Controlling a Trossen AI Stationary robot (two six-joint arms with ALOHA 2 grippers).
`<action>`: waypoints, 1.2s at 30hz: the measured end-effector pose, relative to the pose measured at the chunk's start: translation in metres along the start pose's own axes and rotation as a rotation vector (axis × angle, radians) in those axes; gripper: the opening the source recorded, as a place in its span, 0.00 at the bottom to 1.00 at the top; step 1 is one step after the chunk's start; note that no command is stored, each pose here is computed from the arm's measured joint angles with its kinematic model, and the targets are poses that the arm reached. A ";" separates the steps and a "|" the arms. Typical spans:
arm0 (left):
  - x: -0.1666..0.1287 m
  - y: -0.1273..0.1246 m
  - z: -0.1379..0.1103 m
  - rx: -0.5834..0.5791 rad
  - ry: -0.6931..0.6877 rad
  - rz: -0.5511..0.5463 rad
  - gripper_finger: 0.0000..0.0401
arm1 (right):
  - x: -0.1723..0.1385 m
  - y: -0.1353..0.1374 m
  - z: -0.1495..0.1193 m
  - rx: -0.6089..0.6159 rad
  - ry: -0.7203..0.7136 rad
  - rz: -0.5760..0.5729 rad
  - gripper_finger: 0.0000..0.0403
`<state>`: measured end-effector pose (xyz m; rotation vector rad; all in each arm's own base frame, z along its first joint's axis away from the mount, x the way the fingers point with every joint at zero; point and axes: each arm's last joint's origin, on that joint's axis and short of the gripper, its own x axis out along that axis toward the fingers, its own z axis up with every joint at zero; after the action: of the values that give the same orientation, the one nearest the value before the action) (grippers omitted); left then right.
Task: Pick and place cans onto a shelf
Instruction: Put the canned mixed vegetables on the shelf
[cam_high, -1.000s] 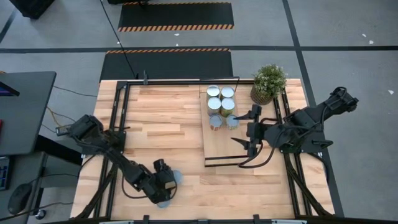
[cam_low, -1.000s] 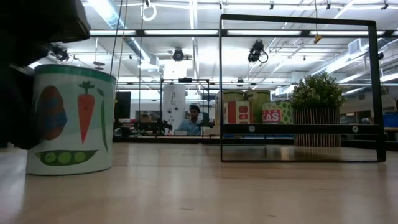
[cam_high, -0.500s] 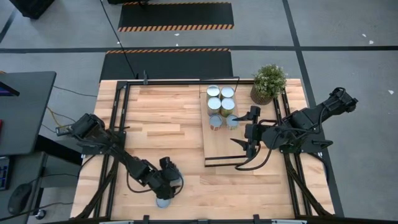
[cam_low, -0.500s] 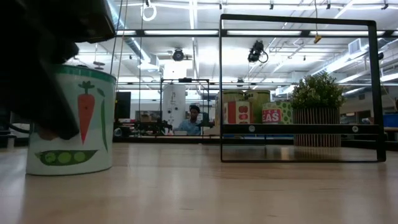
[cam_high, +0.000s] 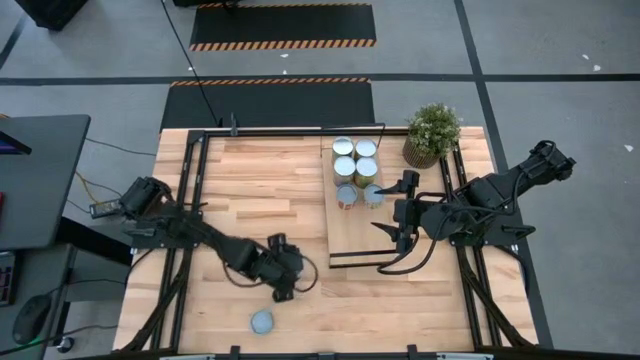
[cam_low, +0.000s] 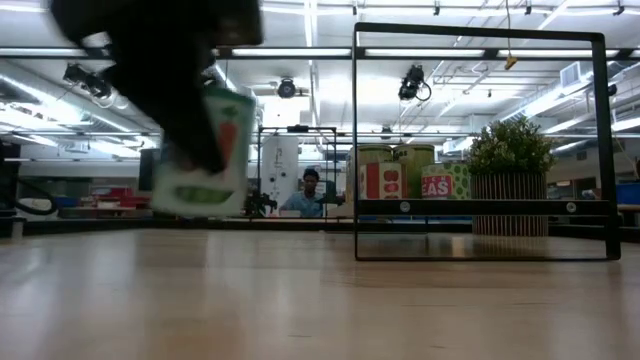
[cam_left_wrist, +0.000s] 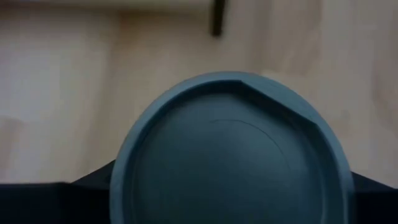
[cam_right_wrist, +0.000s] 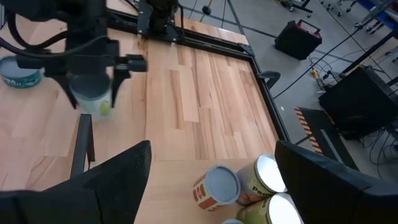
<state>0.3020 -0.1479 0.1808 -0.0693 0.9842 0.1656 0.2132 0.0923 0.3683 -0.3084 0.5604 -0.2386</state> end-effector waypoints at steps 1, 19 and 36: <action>-0.002 0.004 0.008 0.016 0.006 0.016 0.71 | 0.000 0.000 0.000 0.000 0.000 0.000 0.87; 0.005 0.093 0.098 0.172 -0.113 -0.058 0.71 | 0.000 0.000 0.000 -0.032 -0.003 0.001 0.87; 0.052 0.122 0.117 0.095 -0.235 -0.162 0.71 | -0.002 0.003 0.004 0.029 -0.037 0.014 0.87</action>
<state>0.4053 -0.0061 0.2036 -0.0410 0.7474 -0.0221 0.2138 0.0961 0.3714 -0.2799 0.5216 -0.2265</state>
